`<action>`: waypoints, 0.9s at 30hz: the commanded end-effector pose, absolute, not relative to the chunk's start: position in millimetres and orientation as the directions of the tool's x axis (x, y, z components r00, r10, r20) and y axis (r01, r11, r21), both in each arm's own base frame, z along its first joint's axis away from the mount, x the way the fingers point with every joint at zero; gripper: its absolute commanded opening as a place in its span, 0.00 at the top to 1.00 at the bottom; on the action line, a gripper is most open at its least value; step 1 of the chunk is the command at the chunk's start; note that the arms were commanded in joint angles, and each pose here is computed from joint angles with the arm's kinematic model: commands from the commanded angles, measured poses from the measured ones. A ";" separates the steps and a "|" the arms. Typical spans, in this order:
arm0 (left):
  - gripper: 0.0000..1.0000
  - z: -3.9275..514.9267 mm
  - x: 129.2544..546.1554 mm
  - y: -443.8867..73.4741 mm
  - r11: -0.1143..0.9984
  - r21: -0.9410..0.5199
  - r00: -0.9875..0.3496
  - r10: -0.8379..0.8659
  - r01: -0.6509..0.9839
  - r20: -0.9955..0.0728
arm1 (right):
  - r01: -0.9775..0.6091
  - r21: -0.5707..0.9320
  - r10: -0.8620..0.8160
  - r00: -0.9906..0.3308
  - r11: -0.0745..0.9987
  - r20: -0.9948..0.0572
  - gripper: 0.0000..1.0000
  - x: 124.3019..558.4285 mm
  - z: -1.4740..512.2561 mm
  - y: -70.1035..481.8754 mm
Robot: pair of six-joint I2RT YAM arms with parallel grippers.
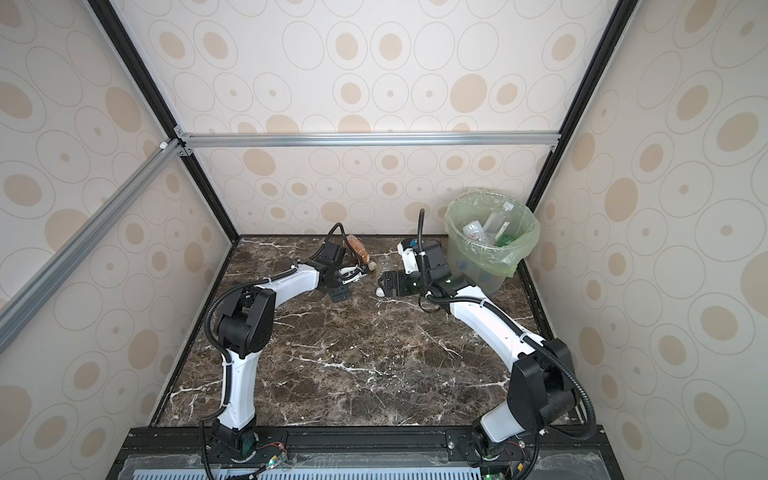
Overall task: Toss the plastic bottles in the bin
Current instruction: 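Close the left gripper on the red-labelled bottle's body, then lift the red-labelled bottle upright with the left gripper while the right approaches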
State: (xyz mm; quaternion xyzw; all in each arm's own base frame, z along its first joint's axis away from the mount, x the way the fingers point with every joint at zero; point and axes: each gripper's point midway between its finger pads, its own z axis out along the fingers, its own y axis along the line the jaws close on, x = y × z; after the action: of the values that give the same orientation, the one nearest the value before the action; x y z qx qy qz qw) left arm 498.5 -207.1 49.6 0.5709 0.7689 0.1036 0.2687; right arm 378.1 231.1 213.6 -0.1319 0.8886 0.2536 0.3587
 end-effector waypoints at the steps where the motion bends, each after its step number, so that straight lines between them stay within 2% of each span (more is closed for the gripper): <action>1: 0.04 50.4 501.7 -204.4 0.301 0.464 -0.188 0.943 0.833 -0.274 | -0.397 0.383 -0.032 -0.728 0.834 -0.685 0.00 381.7 206.2 228.2; 6: 0.12 44.2 500.2 -202.2 0.308 0.448 -0.199 0.941 0.839 -0.275 | -0.361 0.415 0.007 -0.748 0.835 -0.664 0.00 387.0 201.5 220.9; 15: 0.41 36.1 493.1 -210.8 0.332 0.388 -0.213 0.924 0.860 -0.319 | -0.325 0.408 0.035 -0.745 0.853 -0.666 0.00 389.1 202.7 210.5; 18: 0.53 39.3 493.2 -218.5 0.365 0.355 -0.233 0.902 0.861 -0.364 | -0.314 0.400 0.042 -0.741 0.861 -0.670 0.00 388.5 204.4 206.8; 27: 0.56 65.7 488.1 -238.0 0.497 0.244 -0.313 0.787 0.833 -0.532 | -0.262 0.437 0.097 -0.758 0.860 -0.645 0.00 387.2 208.1 201.6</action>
State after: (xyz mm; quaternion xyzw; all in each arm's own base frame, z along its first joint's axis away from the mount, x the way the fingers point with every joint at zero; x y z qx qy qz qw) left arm 491.3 -228.7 46.1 0.5294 0.7989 0.0064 0.2853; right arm 391.4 206.7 201.5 -0.0649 0.9017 0.2524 0.3450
